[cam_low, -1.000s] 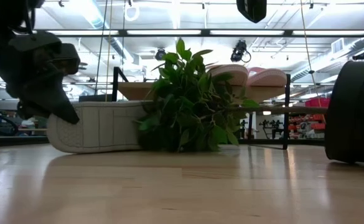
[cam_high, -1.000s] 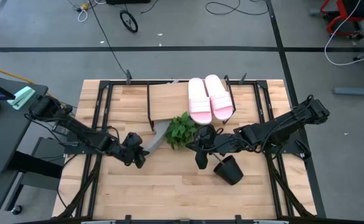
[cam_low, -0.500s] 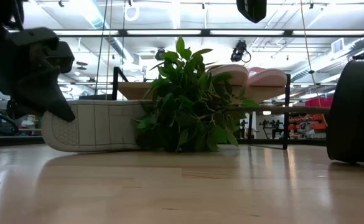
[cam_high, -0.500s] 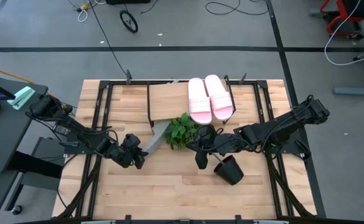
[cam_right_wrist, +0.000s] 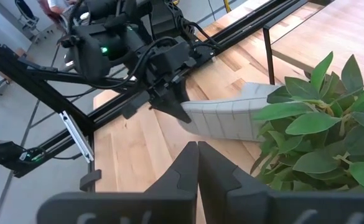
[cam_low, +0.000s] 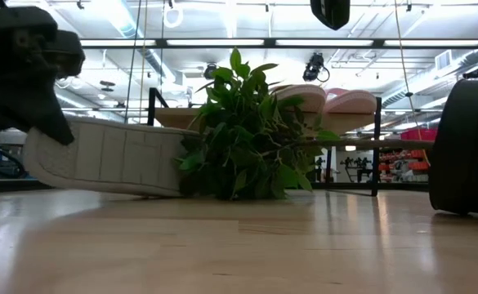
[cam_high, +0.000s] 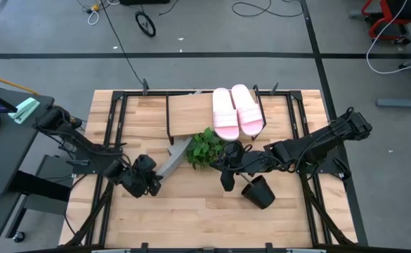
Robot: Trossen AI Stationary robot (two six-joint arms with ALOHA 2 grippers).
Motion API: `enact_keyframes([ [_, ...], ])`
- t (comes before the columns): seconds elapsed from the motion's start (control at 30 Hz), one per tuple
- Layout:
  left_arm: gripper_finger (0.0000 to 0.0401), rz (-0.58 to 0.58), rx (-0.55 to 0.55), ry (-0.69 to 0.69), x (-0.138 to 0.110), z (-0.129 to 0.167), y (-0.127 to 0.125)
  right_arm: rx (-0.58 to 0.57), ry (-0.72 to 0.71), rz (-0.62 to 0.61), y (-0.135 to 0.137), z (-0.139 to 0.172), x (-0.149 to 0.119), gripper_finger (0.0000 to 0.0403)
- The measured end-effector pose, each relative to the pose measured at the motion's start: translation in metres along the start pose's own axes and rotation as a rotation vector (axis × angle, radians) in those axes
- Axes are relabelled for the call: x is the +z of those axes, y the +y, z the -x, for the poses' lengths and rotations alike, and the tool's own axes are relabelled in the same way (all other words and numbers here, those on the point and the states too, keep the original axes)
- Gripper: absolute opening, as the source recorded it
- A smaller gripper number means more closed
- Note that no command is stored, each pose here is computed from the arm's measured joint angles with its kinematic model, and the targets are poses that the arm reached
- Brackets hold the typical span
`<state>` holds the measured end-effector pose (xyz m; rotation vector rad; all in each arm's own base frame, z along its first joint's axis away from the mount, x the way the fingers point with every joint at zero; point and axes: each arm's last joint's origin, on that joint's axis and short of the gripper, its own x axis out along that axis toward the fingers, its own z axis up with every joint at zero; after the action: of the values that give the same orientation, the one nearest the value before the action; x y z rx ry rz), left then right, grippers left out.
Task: Pick and place slides into the shelf
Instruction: Put the bottom gray slides on the shelf
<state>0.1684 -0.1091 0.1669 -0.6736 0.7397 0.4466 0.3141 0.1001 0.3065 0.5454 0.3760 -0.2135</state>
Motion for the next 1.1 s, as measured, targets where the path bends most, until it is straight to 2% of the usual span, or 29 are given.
enact_keyframes([
  [0.43,0.0059,0.007,0.018,0.052,-0.002,0.041,-0.027,0.005,0.005,0.022,0.000,0.000,0.000,0.0012],
  [0.73,0.0059,-0.058,-0.009,-0.009,0.025,0.101,-0.063,0.058,0.043,0.042,0.002,0.002,0.000,0.0012],
  [0.93,0.0058,-0.082,-0.092,-0.008,0.037,0.139,-0.079,0.121,0.078,0.062,0.002,0.020,0.008,0.0012],
  [1.1,0.0058,-0.039,-0.142,-0.139,0.050,0.155,-0.088,0.161,0.054,0.088,0.000,0.054,0.024,0.0012],
])
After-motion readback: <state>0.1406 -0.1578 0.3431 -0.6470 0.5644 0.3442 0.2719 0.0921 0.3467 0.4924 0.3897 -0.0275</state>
